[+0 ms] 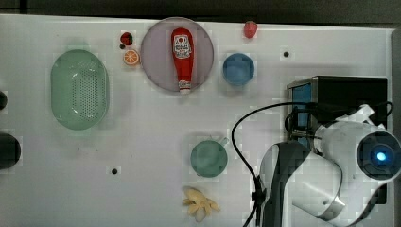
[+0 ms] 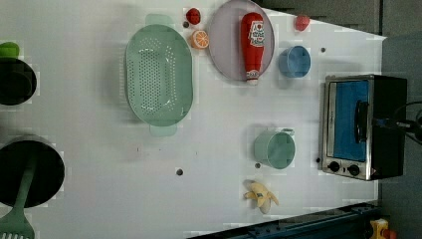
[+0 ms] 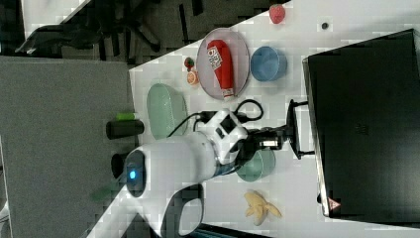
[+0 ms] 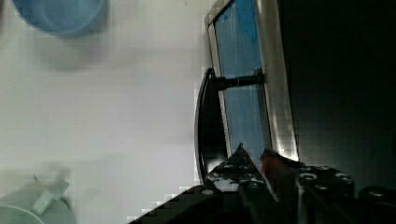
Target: Flap open oven.
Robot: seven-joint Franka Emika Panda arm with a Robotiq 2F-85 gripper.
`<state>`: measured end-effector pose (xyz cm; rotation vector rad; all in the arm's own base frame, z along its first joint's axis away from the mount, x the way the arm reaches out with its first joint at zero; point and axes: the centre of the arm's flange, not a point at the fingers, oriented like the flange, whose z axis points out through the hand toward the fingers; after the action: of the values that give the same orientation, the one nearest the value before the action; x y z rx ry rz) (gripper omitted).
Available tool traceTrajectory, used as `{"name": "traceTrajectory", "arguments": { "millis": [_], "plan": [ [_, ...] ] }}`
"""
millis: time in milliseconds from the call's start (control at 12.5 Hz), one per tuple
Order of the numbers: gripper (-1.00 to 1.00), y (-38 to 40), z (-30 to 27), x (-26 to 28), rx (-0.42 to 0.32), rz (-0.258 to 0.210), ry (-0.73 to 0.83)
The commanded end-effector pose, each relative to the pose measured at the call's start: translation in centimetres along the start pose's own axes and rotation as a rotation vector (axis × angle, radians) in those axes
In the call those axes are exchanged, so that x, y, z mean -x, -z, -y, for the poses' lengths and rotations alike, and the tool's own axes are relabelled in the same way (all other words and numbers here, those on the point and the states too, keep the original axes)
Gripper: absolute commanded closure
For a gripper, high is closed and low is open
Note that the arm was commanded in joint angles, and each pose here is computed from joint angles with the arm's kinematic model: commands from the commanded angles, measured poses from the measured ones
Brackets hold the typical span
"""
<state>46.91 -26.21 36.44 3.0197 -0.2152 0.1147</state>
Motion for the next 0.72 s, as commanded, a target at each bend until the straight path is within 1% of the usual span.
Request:
{"name": "traceTrajectory", "arguments": {
  "millis": [80, 240, 400, 560, 720],
  "plan": [
    [0.65, -1.9, -0.7, -0.1, 0.011, 0.022, 0.073],
    [0.65, -3.5, -0.5, -0.1, 0.015, 0.042, 0.077],
    [0.65, -4.5, -0.2, -0.2, 0.021, 0.043, 0.084],
    [0.65, -5.3, 0.6, -0.3, 0.018, 0.054, 0.094],
    [0.65, -5.2, 1.5, -0.6, 0.018, 0.053, 0.104]
  ]
}}
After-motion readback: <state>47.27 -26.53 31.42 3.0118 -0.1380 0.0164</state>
